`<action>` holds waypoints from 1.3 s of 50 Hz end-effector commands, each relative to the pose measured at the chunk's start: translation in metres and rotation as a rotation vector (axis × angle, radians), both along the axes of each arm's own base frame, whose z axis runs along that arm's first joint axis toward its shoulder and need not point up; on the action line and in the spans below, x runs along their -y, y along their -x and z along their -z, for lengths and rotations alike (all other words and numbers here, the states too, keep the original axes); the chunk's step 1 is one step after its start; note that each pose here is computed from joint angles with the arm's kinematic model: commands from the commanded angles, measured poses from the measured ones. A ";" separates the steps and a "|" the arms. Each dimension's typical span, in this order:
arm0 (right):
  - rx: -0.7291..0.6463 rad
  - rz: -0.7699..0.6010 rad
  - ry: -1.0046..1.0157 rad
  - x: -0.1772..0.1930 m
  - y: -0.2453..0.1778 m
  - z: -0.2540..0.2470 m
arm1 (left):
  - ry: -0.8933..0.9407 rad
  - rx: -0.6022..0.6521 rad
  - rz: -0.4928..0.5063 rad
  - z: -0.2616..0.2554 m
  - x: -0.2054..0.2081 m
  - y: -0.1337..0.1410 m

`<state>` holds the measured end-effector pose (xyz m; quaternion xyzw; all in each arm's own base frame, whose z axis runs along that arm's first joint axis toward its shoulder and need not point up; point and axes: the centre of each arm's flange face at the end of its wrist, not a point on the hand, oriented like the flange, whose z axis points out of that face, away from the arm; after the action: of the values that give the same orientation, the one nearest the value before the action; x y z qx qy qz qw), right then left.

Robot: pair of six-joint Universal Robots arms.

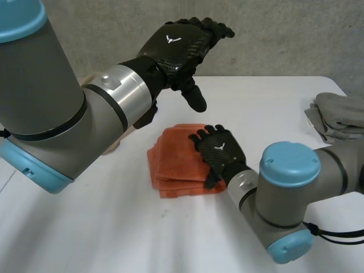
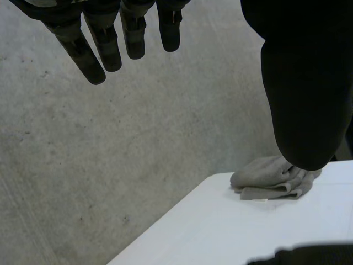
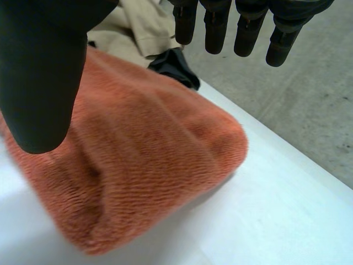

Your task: Fold the laundry.

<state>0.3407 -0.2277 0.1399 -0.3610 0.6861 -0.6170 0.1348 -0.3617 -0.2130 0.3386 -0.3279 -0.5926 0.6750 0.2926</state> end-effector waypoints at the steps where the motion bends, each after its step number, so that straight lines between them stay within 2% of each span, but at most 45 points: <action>1: -0.057 -0.042 0.037 -0.015 -0.014 0.019 | 0.015 -0.012 0.002 -0.006 -0.002 0.000; 9: -0.092 -0.063 0.106 -0.014 -0.021 0.031 | 0.009 -0.005 -0.002 -0.003 0.001 0.000; 28: -0.094 -0.023 0.207 0.018 -0.029 0.038 | -0.001 0.000 -0.005 0.001 0.003 0.001; 37: 0.008 0.022 0.239 0.044 -0.028 0.018 | 0.012 -0.010 -0.011 -0.003 0.006 0.000; 45: 0.140 0.109 0.343 0.094 -0.017 -0.042 | 0.066 -0.051 -0.033 -0.026 0.014 -0.004; 49: 0.210 0.194 0.455 0.138 0.004 -0.088 | 0.097 -0.083 -0.050 -0.042 0.016 -0.007; 53: 0.276 0.320 0.557 0.192 0.048 -0.135 | 0.111 -0.125 -0.064 -0.056 0.016 -0.010; 57: 0.337 0.416 0.601 0.231 0.094 -0.161 | 0.106 -0.137 -0.065 -0.057 0.018 -0.011; 61: 0.360 0.497 0.615 0.265 0.143 -0.164 | 0.093 -0.134 -0.066 -0.053 0.021 -0.011; 65: 0.328 0.546 0.607 0.293 0.190 -0.145 | 0.079 -0.122 -0.063 -0.046 0.023 -0.008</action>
<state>0.2131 -0.4830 0.3031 -0.1084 0.5009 -0.8586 -0.0093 -0.3508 -0.2327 0.3939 -0.2754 -0.5474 0.7339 0.2931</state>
